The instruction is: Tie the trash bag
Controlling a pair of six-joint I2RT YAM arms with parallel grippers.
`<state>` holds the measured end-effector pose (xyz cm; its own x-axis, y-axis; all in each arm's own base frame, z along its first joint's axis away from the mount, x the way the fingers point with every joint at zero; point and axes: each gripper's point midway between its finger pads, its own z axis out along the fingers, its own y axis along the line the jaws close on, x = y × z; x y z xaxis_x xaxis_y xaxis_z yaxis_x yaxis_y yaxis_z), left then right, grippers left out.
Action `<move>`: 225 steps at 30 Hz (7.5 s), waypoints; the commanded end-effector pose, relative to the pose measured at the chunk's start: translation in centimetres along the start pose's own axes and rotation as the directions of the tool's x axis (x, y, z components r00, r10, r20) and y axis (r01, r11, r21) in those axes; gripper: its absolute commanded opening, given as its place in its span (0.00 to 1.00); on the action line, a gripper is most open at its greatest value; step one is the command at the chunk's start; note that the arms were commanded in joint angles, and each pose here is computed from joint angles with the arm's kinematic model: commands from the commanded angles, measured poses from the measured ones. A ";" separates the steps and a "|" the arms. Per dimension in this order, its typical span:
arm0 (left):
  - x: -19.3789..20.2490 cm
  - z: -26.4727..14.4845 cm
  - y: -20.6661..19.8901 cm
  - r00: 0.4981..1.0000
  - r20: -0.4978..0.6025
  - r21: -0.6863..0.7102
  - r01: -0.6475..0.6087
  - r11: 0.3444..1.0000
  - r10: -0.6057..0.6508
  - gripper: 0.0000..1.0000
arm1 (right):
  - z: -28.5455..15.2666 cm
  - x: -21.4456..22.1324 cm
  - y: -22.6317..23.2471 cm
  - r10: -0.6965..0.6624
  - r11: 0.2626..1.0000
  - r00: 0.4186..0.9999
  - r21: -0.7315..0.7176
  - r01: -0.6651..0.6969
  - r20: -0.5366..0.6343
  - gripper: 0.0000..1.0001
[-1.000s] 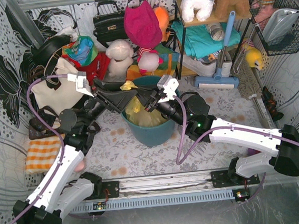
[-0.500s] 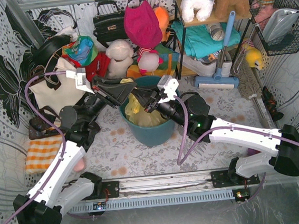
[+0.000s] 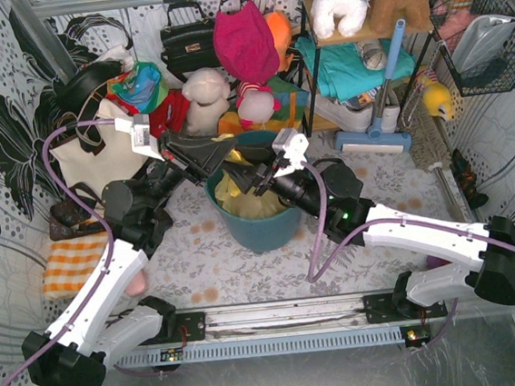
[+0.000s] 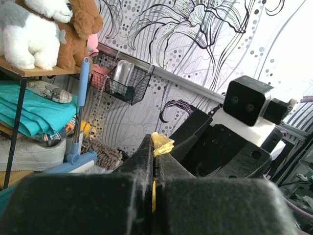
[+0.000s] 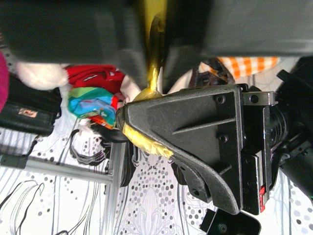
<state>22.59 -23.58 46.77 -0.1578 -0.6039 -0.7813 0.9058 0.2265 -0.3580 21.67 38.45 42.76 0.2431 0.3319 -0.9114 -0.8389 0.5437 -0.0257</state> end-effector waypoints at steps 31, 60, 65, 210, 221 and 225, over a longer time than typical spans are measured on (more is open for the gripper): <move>3.1 -1.1 5.5 0.993 -0.116 -0.247 -0.031 0.969 0.002 0.00 | -5.9 4.3 2.1 0.601 0.799 0.761 0.193 -0.570 -0.242 0.39; -0.4 1.7 5.9 0.983 -0.117 -0.251 -0.169 0.953 0.144 0.00 | -7.6 0.7 4.4 0.521 0.838 0.771 0.051 -0.543 -0.366 0.00; -0.3 2.8 7.4 0.977 -0.135 -0.263 -0.195 0.945 0.164 0.00 | -8.4 -1.2 6.4 0.499 0.818 0.790 -0.108 -0.565 -0.356 0.00; 2.6 5.8 31.7 0.946 -0.304 -0.644 -0.293 0.707 0.115 0.00 | -16.6 -2.2 18.1 0.443 0.177 0.465 -0.434 -0.883 -0.766 0.00; 5.9 4.3 33.3 0.941 -0.334 -0.660 -0.269 0.702 0.047 0.00 | -16.6 -1.8 17.9 0.467 0.189 0.467 -0.432 -0.882 -0.751 0.00; 1.1 6.7 30.5 0.945 -0.301 -0.627 -0.297 0.721 0.127 0.00 | -15.8 -3.2 17.8 0.431 0.236 0.519 -0.463 -0.854 -0.738 0.00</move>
<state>47.95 -27.78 29.13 -0.4814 -0.2202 -0.8484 0.5088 0.7179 -0.4751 7.17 38.36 33.61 -0.7524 0.0297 -0.6580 -0.6493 -0.2011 0.7334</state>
